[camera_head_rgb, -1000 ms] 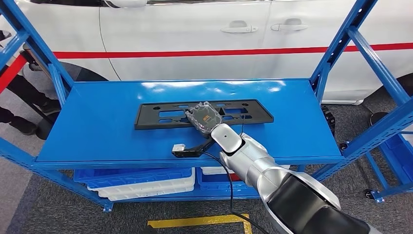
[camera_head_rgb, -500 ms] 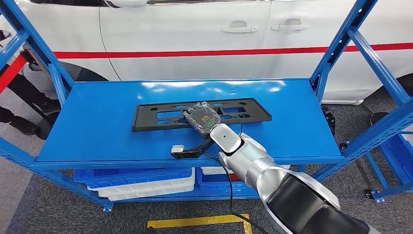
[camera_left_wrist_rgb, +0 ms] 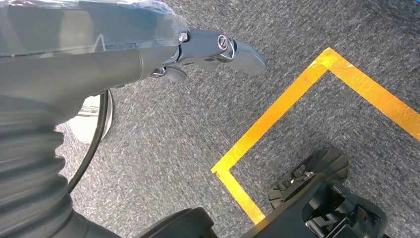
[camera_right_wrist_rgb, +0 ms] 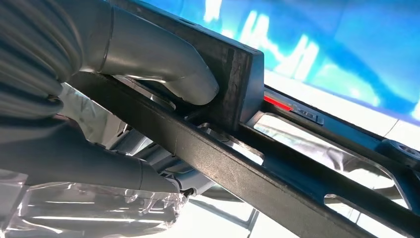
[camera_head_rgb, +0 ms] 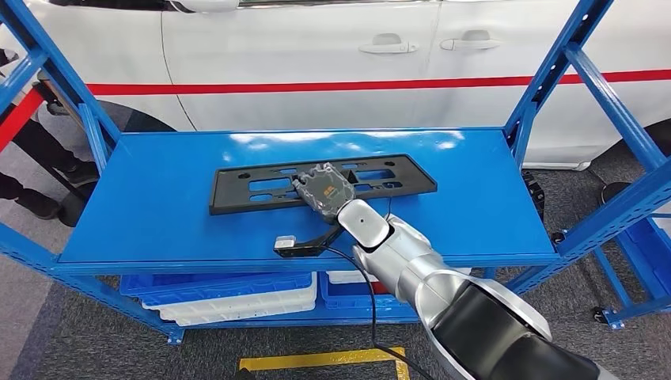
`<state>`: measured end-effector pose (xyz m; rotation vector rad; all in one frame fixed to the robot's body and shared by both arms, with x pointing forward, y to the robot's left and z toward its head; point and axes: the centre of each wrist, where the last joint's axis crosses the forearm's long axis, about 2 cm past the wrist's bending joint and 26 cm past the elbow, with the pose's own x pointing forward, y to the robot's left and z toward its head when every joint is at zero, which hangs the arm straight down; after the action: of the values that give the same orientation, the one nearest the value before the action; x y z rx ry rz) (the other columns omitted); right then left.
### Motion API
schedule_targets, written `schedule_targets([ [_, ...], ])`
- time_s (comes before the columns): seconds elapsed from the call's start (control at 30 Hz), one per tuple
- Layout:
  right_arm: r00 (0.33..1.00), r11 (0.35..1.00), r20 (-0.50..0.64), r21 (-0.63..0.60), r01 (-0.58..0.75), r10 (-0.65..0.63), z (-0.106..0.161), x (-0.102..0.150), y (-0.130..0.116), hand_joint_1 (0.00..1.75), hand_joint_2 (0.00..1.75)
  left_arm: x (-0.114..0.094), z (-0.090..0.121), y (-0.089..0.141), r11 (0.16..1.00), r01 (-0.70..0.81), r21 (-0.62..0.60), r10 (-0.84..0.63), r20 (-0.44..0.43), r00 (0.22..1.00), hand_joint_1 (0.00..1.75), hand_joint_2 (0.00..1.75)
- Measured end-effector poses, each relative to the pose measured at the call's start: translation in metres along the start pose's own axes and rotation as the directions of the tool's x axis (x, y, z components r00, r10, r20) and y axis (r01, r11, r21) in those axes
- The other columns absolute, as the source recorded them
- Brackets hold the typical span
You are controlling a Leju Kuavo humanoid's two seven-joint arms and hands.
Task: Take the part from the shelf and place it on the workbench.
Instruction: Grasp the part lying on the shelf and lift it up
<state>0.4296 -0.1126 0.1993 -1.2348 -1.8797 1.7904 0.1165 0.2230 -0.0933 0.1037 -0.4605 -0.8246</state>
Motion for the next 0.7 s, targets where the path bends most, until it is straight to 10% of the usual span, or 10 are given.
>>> schedule_targets([
  [0.7,0.982,0.934,-0.116,-0.307,-0.18,0.151,-0.067,-0.121,-0.173,1.75,1.75,-0.01,0.003,-0.008,0.994,-0.104,-0.017,0.103,-0.033,0.994,0.0,1.75],
])
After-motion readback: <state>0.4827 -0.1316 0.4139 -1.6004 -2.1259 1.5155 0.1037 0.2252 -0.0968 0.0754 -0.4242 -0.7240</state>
